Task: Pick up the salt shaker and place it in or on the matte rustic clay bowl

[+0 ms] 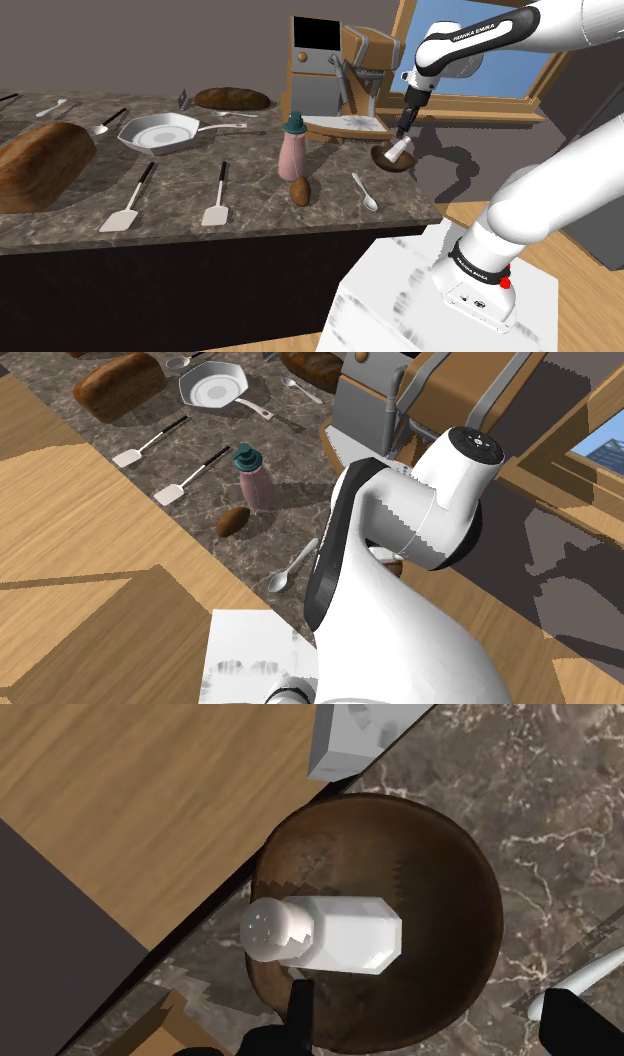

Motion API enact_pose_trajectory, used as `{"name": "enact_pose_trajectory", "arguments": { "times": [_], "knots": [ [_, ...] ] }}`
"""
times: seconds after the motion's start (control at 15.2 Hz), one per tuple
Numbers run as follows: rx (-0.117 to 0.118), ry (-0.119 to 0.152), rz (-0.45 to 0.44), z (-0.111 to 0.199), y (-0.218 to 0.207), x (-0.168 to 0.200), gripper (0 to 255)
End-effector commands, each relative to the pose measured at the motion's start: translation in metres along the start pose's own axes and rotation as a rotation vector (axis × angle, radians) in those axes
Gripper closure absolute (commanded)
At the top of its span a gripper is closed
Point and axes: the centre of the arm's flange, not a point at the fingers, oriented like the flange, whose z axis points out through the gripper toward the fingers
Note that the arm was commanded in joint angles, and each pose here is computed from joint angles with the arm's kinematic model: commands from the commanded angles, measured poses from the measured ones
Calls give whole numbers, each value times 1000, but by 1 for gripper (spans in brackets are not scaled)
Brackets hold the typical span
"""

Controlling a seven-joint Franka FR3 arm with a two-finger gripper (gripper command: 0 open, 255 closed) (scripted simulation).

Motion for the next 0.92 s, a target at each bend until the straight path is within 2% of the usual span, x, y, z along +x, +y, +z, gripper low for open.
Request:
{"name": "enact_pose_trajectory", "arguments": {
  "times": [0.0, 0.07, 0.33, 0.86],
  "knots": [
    [0, 0, 0, 0, 0, 0, 0],
    [0, 0, 0, 0, 0, 0, 0],
    [0, 0, 0, -50, 0, 0, 0],
    [0, 0, 0, -50, 0, 0, 0]
  ]
}}
